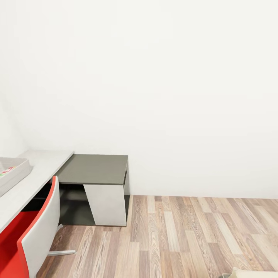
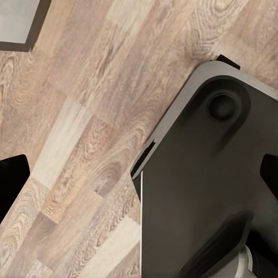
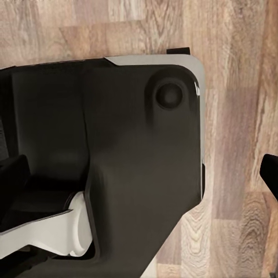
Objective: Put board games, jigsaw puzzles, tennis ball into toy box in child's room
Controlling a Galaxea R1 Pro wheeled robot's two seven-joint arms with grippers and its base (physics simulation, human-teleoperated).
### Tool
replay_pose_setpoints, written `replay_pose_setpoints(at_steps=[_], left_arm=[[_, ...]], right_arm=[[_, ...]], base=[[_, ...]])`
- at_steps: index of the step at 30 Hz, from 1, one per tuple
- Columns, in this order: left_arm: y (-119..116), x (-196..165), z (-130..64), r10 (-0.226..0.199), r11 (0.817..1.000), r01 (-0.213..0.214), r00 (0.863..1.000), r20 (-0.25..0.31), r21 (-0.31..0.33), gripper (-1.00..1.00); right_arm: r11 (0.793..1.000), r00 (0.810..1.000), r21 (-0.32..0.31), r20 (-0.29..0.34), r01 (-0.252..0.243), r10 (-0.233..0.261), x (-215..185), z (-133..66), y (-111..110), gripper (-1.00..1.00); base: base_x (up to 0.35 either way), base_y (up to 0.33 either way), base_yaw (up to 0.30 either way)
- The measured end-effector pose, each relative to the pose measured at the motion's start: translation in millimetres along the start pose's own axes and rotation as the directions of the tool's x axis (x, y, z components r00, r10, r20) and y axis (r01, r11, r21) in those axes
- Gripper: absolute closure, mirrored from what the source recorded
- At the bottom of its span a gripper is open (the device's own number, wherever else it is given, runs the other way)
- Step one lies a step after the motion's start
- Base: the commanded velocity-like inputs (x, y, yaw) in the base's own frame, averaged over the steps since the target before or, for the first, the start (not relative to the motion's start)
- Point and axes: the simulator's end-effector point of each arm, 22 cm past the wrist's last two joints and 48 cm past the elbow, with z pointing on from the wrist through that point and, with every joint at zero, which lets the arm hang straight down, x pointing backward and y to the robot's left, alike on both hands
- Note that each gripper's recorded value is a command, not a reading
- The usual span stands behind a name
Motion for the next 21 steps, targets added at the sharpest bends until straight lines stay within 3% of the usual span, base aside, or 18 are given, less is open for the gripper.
replay_pose_setpoints(at_steps=[21], left_arm=[[0.0, 0.0, 0.0, 0.0, 1.0, 0.0, 1.0, 0.0, 0.0, -1.0]], right_arm=[[1.0, 1.0, -0.005, 0.0, -0.002, 0.002, 0.2, 0.6, 4.1, -1.0]], base=[[0.0, 0.0, 0.0]])
